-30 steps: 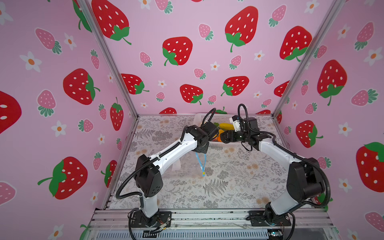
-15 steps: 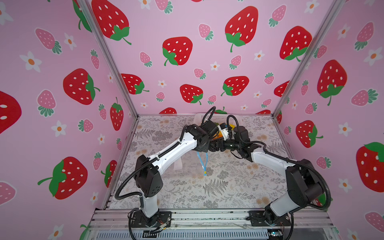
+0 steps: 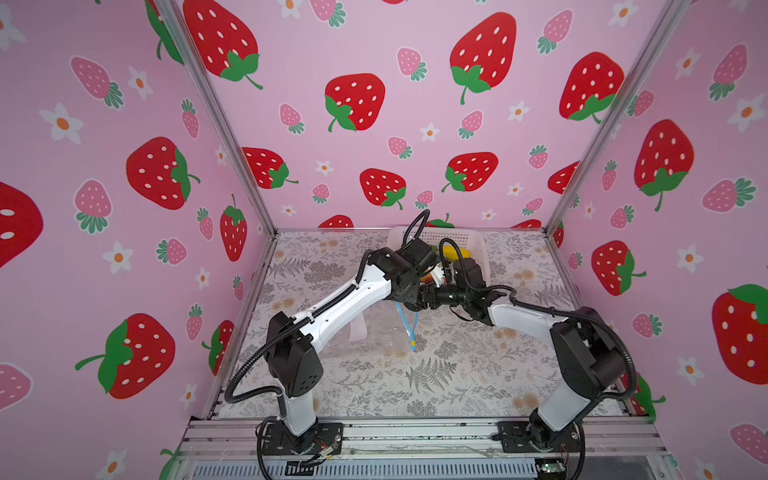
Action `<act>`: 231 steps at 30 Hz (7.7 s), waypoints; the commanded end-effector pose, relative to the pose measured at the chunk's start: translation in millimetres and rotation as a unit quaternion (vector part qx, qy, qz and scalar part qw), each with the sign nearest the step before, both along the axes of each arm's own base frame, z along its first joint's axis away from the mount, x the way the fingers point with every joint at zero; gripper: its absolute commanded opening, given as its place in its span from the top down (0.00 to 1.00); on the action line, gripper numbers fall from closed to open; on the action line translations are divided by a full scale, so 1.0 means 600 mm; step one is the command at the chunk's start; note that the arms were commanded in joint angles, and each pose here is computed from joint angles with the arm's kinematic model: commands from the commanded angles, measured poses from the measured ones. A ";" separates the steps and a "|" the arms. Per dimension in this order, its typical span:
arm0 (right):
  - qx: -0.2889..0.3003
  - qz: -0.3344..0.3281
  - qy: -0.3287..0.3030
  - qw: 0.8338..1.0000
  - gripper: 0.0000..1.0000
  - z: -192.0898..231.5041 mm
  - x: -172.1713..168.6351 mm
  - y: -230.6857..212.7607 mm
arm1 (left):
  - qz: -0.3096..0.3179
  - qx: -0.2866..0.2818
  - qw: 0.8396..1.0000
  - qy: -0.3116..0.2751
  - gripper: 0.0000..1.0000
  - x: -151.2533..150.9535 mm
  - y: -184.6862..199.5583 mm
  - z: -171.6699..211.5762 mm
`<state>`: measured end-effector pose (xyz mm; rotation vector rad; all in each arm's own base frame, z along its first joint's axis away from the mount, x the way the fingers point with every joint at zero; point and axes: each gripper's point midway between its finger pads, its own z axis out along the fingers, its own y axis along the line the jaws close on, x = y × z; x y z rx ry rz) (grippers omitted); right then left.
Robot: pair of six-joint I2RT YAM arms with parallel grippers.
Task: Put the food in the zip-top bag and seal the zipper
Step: 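Carry the dark brown fruit over the bag mouth held by the left gripper, then open the right gripper to drop the dark brown fruit into the bag, then swing the open right gripper back over the basket above the yellow round fruit, then lower the right gripper and close it on the yellow round fruit, then lift the yellow round fruit and carry it over the bag mouth, then open the right gripper to drop the yellow round fruit into the bag, then move the right gripper back over the basket toward the orange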
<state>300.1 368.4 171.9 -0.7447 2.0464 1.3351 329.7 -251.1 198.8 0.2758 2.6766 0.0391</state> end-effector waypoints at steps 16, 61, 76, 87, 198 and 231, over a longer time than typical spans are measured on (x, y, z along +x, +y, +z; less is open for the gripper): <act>-0.005 -0.001 -0.020 1.000 0.39 0.010 0.010 0.016 | 0.008 -0.036 0.999 -0.010 1.00 0.001 -0.006 0.022; -0.179 -0.162 -0.075 0.967 0.38 0.028 0.164 -0.140 | 0.030 -0.068 0.997 -0.025 1.00 -0.006 0.030 0.032; -0.264 -0.229 -0.055 0.935 0.39 -0.025 0.295 -0.153 | 0.029 -0.081 0.996 -0.025 1.00 -0.003 0.027 0.033; -0.301 -0.243 -0.035 0.921 0.41 -0.096 0.348 -0.172 | 0.029 -0.086 0.996 -0.023 1.00 -0.001 0.023 0.026; -0.189 -0.011 0.019 0.982 0.43 -0.088 0.001 -0.034 | 0.022 -0.150 0.987 -0.050 1.00 -0.006 0.006 0.055; -0.182 -0.040 -0.037 0.982 0.32 0.017 0.017 -0.055 | 0.023 -0.148 0.987 -0.056 1.00 -0.010 0.013 0.054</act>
